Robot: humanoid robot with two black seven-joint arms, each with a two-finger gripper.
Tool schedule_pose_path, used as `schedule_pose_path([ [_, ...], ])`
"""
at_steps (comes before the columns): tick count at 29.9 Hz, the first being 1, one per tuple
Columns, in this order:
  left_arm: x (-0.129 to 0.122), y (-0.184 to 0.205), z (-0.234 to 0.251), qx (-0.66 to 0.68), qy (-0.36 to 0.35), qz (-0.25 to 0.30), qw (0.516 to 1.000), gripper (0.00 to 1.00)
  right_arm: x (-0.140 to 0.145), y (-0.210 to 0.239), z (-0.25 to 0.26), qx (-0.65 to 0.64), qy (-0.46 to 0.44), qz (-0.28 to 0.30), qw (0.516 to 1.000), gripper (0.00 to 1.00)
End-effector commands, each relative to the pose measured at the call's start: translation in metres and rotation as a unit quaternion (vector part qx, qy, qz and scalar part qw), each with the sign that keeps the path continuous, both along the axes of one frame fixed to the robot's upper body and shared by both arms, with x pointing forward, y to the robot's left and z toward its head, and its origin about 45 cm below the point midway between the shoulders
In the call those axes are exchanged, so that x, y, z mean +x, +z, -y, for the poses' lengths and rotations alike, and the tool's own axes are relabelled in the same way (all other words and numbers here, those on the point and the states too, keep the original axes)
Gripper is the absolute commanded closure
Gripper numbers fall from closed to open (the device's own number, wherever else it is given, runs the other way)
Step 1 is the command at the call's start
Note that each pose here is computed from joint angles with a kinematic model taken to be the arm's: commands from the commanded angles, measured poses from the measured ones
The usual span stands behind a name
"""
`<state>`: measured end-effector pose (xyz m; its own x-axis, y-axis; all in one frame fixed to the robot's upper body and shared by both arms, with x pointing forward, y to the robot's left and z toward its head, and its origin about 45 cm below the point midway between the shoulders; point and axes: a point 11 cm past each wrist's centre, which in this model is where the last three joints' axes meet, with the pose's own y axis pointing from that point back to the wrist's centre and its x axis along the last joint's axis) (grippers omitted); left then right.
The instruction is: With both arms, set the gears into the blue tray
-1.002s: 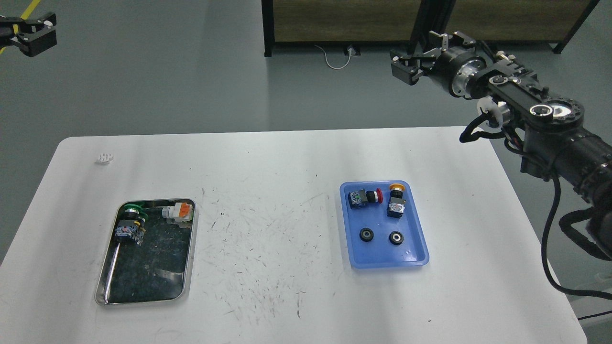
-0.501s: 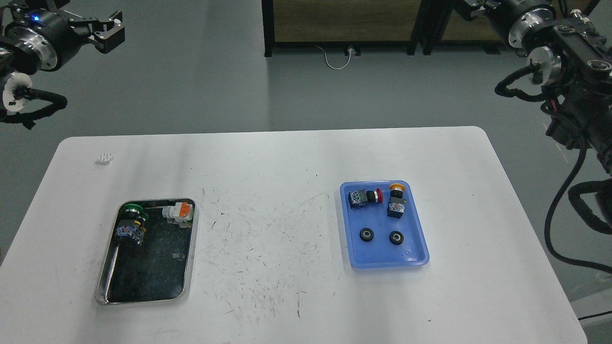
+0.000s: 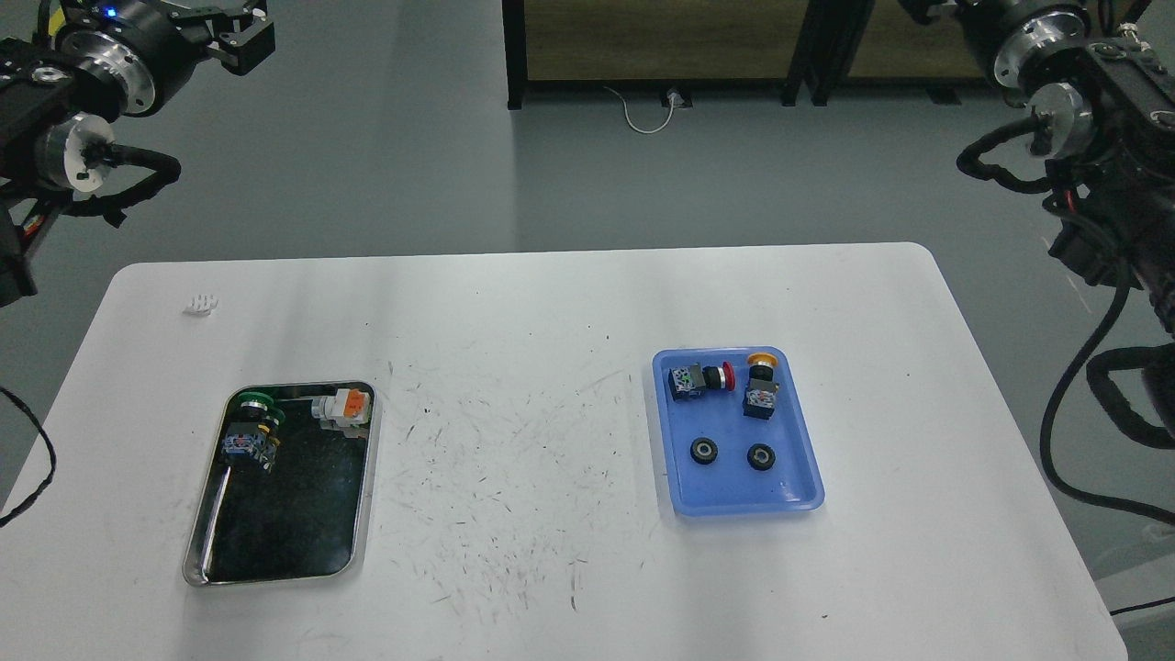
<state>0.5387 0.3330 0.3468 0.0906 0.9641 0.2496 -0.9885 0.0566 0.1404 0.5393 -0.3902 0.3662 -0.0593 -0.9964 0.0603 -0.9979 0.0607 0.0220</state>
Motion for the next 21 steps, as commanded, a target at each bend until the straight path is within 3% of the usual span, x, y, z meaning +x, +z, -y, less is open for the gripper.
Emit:
schedule_pose_path([
  [1,0.000,0.002,-0.003,0.003,0.011,0.005,1.000,0.02,0.001,0.002,-0.005,0.001,0.007,0.002,1.000,0.01],
  [21,0.001,0.002,0.010,-0.001,0.003,0.013,1.000,0.02,-0.001,0.019,0.003,-0.005,0.008,0.019,1.000,0.01],
])
